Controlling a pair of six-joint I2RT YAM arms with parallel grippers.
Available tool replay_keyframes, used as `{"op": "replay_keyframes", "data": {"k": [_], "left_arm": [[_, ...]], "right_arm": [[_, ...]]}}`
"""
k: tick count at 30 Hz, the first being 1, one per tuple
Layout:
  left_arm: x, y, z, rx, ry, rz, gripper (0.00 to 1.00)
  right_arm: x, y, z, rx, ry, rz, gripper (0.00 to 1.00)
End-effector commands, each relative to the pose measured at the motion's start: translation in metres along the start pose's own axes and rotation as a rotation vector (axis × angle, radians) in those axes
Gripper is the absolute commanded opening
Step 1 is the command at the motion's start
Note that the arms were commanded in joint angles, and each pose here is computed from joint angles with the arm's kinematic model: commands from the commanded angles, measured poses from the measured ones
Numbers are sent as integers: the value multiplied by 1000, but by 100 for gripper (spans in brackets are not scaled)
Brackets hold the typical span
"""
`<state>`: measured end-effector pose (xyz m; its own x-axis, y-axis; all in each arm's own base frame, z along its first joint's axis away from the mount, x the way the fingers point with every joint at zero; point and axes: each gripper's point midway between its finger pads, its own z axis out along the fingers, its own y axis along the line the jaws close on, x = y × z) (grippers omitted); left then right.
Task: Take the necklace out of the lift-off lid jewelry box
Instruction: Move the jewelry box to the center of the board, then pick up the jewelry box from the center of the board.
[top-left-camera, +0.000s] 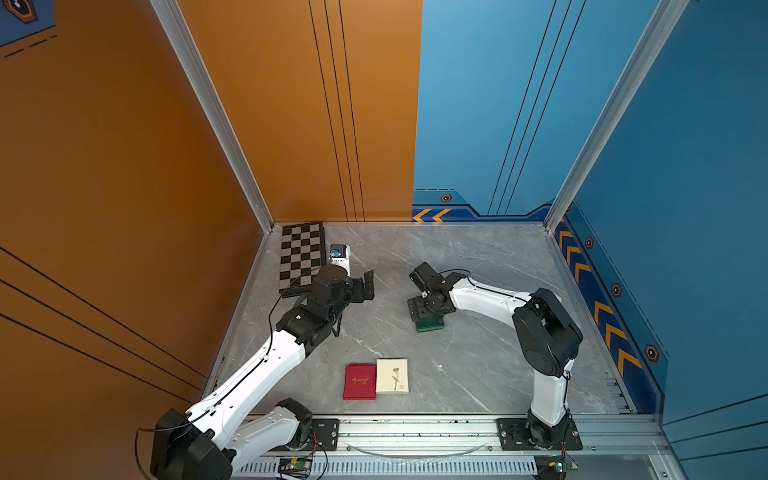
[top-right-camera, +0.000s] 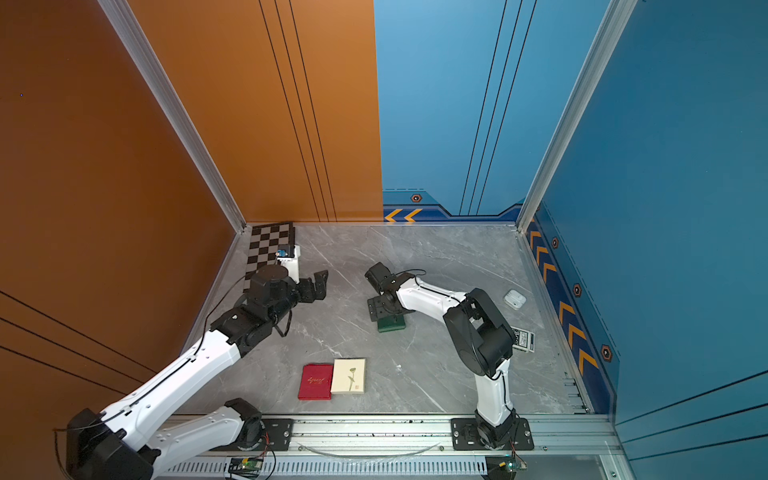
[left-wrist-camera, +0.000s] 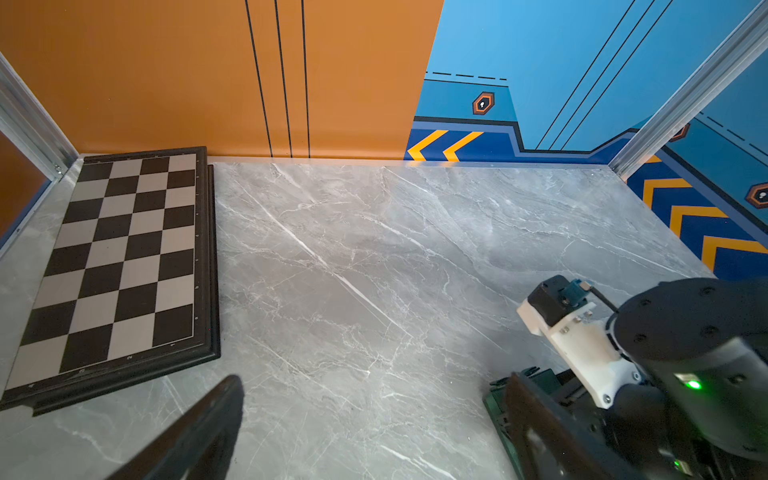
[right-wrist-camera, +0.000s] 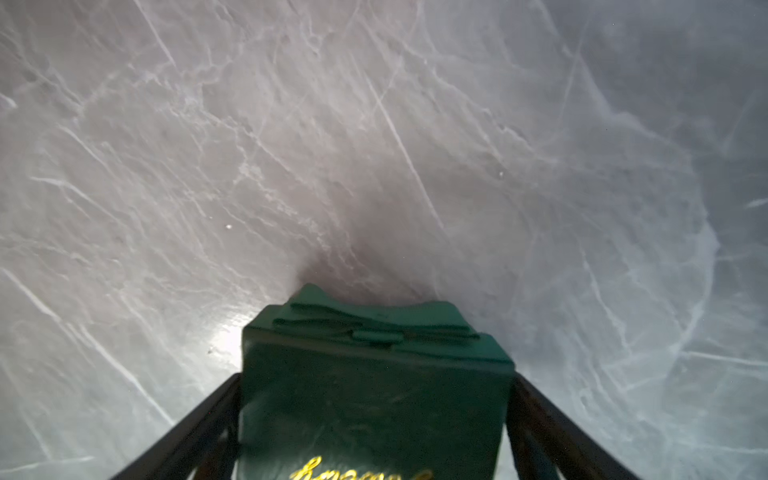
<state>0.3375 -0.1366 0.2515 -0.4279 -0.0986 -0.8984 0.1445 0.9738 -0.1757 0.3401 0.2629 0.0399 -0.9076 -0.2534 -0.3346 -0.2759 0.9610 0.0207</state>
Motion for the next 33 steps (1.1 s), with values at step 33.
{"op": "replay_keyframes", "data": {"k": [33], "left_arm": [[35, -19, 9, 110, 98, 57, 98]], "right_arm": [[25, -12, -25, 56, 56, -107, 95]]}}
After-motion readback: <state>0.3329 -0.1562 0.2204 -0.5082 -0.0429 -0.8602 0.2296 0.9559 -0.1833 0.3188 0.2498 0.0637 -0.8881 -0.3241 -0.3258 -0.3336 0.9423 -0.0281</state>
